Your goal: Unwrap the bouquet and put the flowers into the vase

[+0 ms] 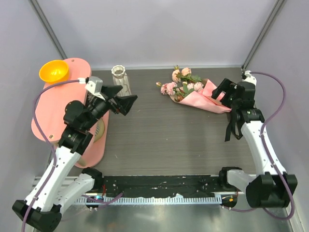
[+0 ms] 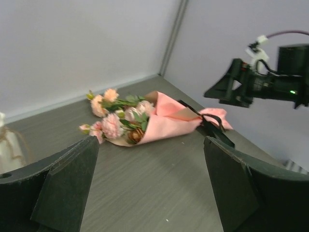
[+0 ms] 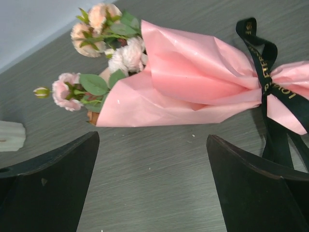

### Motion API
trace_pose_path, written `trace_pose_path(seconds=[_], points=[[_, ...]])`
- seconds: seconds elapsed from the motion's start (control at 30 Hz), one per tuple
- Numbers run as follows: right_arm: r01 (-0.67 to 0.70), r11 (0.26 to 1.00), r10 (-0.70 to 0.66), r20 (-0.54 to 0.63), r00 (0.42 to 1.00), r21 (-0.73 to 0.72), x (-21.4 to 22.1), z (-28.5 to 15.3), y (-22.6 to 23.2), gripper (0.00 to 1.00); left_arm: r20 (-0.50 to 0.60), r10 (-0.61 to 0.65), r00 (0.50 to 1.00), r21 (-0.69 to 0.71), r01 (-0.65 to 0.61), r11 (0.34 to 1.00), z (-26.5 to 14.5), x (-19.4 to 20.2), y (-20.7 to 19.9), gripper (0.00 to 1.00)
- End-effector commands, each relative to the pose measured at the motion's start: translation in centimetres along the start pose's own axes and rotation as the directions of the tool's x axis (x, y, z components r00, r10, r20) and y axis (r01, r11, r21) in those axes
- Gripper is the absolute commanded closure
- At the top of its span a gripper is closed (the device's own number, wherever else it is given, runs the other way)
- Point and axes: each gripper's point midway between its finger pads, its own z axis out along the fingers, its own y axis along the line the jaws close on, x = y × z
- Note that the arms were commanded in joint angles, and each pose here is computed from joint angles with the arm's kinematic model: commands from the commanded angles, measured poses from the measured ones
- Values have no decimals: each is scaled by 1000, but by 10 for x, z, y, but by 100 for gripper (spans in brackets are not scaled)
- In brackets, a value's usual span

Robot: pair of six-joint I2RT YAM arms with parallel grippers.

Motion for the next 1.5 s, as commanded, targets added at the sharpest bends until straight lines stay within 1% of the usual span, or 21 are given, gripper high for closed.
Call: trace_pose_path(seconds=[0.0,0.03,0.13,0.2,0.23,0.37,0.43,0.57,0.67,0.7,0.8,0.83,0.93,1.1,1.13,1.2,1.23,1.27,1.33,1.4,1.47], points=[[-22,995,29,-77,997,95,10,27,-12,0,-43,-45,998,216,54,975,13,-2,-40,6],[-13,990,30,-117,993,143,21,38,-21,0,-74,-58,996,232,74,970,19,6,-41,8],[-5,969,27,-84,996,249,16,56,-41,0,-168,-80,983,306,129,943,26,26,-56,14],[-5,964,21,-57,998,264,10,65,-45,0,-207,-51,977,350,123,929,28,34,-68,15],[-20,963,32,-42,999,268,5,72,-50,0,-268,-52,962,339,144,930,30,50,-67,16],[-73,964,89,-52,995,257,-14,104,-63,0,-368,28,929,369,118,922,29,77,-82,16],[-92,962,99,-15,995,256,-33,114,-66,0,-389,68,919,394,99,914,27,86,-94,16],[-162,946,178,-32,983,280,-39,139,-96,0,-389,137,911,429,47,902,20,98,-111,16],[-184,926,216,-62,974,330,-28,158,-122,1,-397,197,896,439,-3,898,16,106,-119,15],[-181,919,230,-105,967,350,-13,165,-130,3,-400,206,893,438,-11,899,15,107,-120,15],[-178,917,245,-151,958,358,7,172,-135,3,-395,221,892,437,-29,899,13,107,-121,16],[-198,920,275,-198,941,337,26,174,-130,4,-387,219,896,435,-33,900,13,104,-121,16],[-203,931,285,-253,925,304,51,172,-114,4,-367,218,904,434,-41,900,11,98,-121,16],[-169,966,219,-278,935,194,79,155,-59,4,-354,218,910,430,-49,902,11,97,-120,15],[-155,974,202,-322,925,168,104,147,-42,4,-359,217,908,426,-47,903,12,98,-120,15],[-145,983,173,-318,932,109,106,133,-18,4,-363,218,906,416,-52,908,12,98,-117,15],[-126,987,152,-345,926,96,122,122,-9,4,-364,220,905,411,-55,910,12,99,-116,15],[-118,993,120,-352,928,27,126,108,16,4,-364,223,904,409,-59,911,13,99,-116,15],[-109,994,90,-389,917,-26,146,88,31,4,-371,223,901,408,-58,911,12,101,-116,15],[-107,982,36,-407,913,-154,153,61,65,4,-384,221,897,405,-51,913,14,104,-115,15],[-109,962,-13,-441,897,-249,169,41,81,4,-395,215,893,404,-42,914,16,108,-115,16]])
